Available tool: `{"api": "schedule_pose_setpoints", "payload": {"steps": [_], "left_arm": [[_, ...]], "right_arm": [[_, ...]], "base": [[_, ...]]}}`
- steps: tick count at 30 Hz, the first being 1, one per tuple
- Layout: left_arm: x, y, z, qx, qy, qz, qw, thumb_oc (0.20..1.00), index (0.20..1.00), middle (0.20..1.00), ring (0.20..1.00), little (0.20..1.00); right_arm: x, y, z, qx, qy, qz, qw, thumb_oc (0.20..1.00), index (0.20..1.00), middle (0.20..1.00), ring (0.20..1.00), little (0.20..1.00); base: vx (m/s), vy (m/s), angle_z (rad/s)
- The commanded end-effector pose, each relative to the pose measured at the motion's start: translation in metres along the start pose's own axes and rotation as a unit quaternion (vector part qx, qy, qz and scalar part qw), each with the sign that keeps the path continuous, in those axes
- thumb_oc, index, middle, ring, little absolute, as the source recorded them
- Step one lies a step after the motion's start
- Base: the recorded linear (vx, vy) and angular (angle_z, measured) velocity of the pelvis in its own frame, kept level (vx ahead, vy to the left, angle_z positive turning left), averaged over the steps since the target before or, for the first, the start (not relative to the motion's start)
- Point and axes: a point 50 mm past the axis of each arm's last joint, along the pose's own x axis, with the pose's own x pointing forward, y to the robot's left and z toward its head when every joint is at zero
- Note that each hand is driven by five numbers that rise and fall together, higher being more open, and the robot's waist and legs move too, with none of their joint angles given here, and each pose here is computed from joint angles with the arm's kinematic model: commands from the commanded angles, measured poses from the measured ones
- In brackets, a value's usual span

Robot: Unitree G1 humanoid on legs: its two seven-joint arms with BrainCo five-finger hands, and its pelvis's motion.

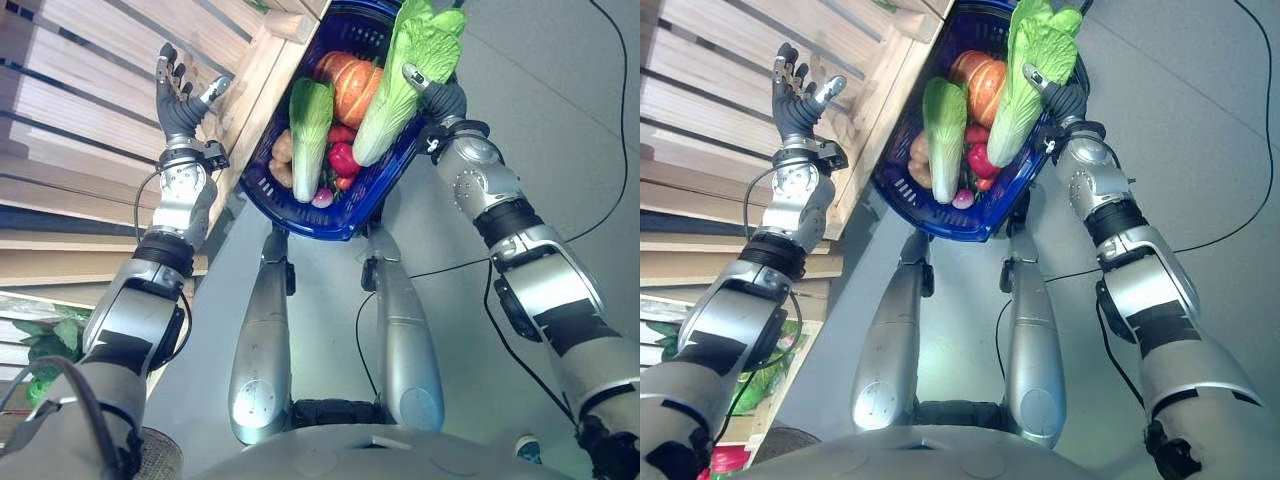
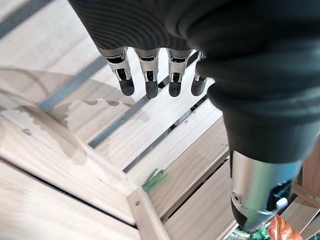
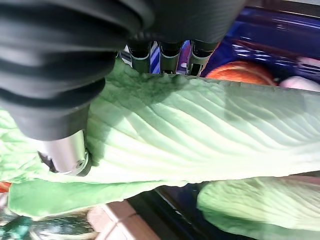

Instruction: Pick up fruits and vegetables into the basket

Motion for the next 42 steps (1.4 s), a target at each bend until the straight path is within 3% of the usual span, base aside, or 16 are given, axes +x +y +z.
{"api": "schedule_pose_setpoints", "payload": {"steps": [1, 16, 34, 35, 36, 37, 38, 42], "left_arm": [[0.005, -0.004, 0.008, -0.024, -0.018, -0.001, 1.000, 1.000, 1.000, 1.000, 1.000, 1.000], [-0.001, -0.028, 0.006, -0.045, -0.031, -0.032, 0.998, 1.000, 1.000, 1.000, 1.000, 1.000], [-0.012, -0.045, 0.002, -0.078, -0.037, -0.044, 0.995, 1.000, 1.000, 1.000, 1.000, 1.000], [-0.013, -0.046, 0.002, -0.080, -0.038, -0.045, 0.995, 1.000, 1.000, 1.000, 1.000, 1.000], [-0.014, -0.047, 0.001, -0.082, -0.038, -0.045, 0.995, 1.000, 1.000, 1.000, 1.000, 1.000], [-0.015, -0.047, 0.001, -0.083, -0.039, -0.044, 0.995, 1.000, 1.000, 1.000, 1.000, 1.000], [-0.016, -0.048, 0.001, -0.084, -0.039, -0.044, 0.995, 1.000, 1.000, 1.000, 1.000, 1.000], [-0.019, -0.050, -0.001, -0.085, -0.038, -0.041, 0.995, 1.000, 1.000, 1.000, 1.000, 1.000]], "right_arm": [[0.004, 0.003, 0.012, 0.001, 0.003, 0.034, 0.999, 0.200, 0.200, 0.200, 0.200, 0.200], [0.002, -0.011, -0.029, 0.047, 0.140, 0.015, 0.989, 0.200, 0.200, 0.200, 0.200, 0.200], [0.001, -0.035, -0.022, 0.045, 0.140, -0.088, 0.985, 0.200, 0.200, 0.200, 0.200, 0.200], [0.001, -0.037, -0.020, 0.039, 0.136, -0.101, 0.985, 0.263, 0.263, 0.263, 0.263, 0.263], [0.002, -0.039, -0.018, 0.038, 0.133, -0.112, 0.984, 0.489, 0.489, 0.489, 0.489, 0.489], [0.002, -0.040, -0.017, 0.037, 0.131, -0.118, 0.984, 0.868, 0.868, 0.868, 0.868, 0.868], [0.002, -0.040, -0.017, 0.036, 0.132, -0.121, 0.983, 1.000, 1.000, 1.000, 1.000, 1.000], [0.001, -0.041, -0.018, 0.033, 0.132, -0.130, 0.982, 1.000, 1.000, 1.000, 1.000, 1.000]], "base": [[0.01, -0.008, 0.12], [0.00, 0.002, 0.03], [0.00, 0.008, 0.01], [0.01, 0.033, 0.00], [0.01, 0.037, 0.00], [0.00, 0.031, 0.00], [0.00, 0.000, 0.00], [0.00, 0.000, 0.00]]}}
